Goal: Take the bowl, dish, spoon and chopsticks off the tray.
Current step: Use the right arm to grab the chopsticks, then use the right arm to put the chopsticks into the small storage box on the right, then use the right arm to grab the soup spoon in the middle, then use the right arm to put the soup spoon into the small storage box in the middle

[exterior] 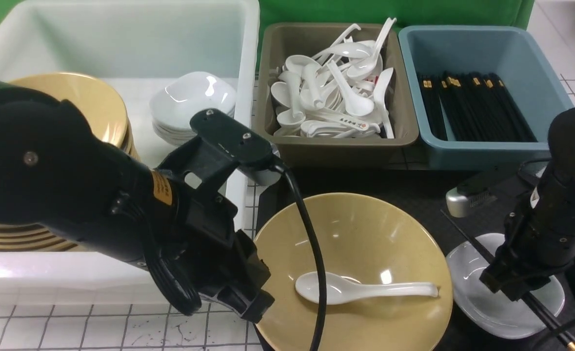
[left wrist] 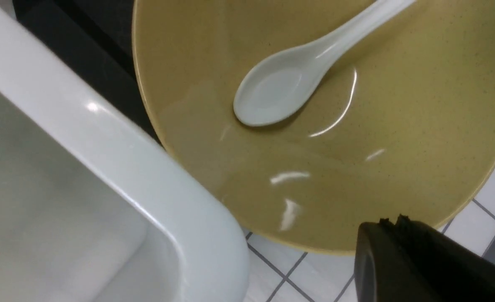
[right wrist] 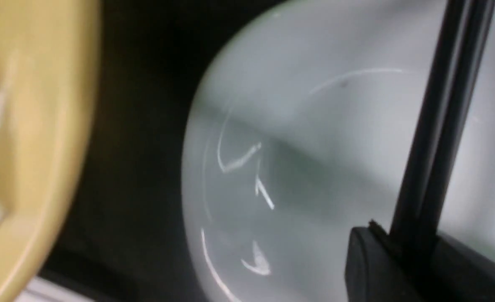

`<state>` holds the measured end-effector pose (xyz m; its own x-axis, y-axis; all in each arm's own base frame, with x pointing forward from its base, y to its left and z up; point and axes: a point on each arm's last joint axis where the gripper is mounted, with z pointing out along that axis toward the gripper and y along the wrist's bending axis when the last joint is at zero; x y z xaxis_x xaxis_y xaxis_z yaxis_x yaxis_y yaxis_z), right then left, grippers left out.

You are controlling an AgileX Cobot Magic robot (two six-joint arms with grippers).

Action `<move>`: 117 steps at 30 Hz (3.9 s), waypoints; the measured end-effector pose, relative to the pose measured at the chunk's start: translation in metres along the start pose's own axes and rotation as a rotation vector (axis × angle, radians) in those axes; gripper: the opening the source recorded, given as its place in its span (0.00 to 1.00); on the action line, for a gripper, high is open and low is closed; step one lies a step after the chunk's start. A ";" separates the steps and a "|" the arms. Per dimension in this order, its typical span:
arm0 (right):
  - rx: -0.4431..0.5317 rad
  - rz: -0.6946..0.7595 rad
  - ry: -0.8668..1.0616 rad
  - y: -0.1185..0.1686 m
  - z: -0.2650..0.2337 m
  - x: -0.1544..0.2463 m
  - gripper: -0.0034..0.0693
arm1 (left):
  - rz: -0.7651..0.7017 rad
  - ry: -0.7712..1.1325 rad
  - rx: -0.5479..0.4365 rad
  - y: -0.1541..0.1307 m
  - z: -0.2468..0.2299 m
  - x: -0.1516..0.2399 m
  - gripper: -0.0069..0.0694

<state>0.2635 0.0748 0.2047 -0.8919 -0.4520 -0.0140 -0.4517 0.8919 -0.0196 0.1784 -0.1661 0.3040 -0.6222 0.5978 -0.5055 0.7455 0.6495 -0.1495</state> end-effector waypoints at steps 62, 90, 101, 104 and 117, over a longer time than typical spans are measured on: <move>-0.153 -0.658 -0.260 0.087 -0.094 -0.087 0.65 | 0.040 -0.062 -0.137 0.014 -0.062 0.046 0.08; -0.109 -1.021 0.079 0.131 0.019 -0.094 0.36 | 0.057 -0.197 0.032 -0.003 -0.048 0.059 0.08; 0.028 -0.875 -0.124 0.127 -0.048 -0.119 0.26 | -0.070 -0.320 0.024 -0.001 -0.054 0.044 0.08; 0.065 -0.816 -0.190 0.117 -0.071 -0.124 0.26 | -0.088 -0.322 -0.023 0.005 -0.058 0.031 0.08; 0.159 -0.253 -0.635 0.022 -0.120 -0.174 0.26 | -0.046 -0.204 -0.264 0.059 -0.027 -0.056 0.08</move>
<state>0.4063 0.1744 0.3270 -0.5529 -0.6077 -0.5701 -0.5920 0.7680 -0.2445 0.2507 -0.1492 0.3463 -0.5733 0.4761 -0.6669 0.6137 0.7888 0.0356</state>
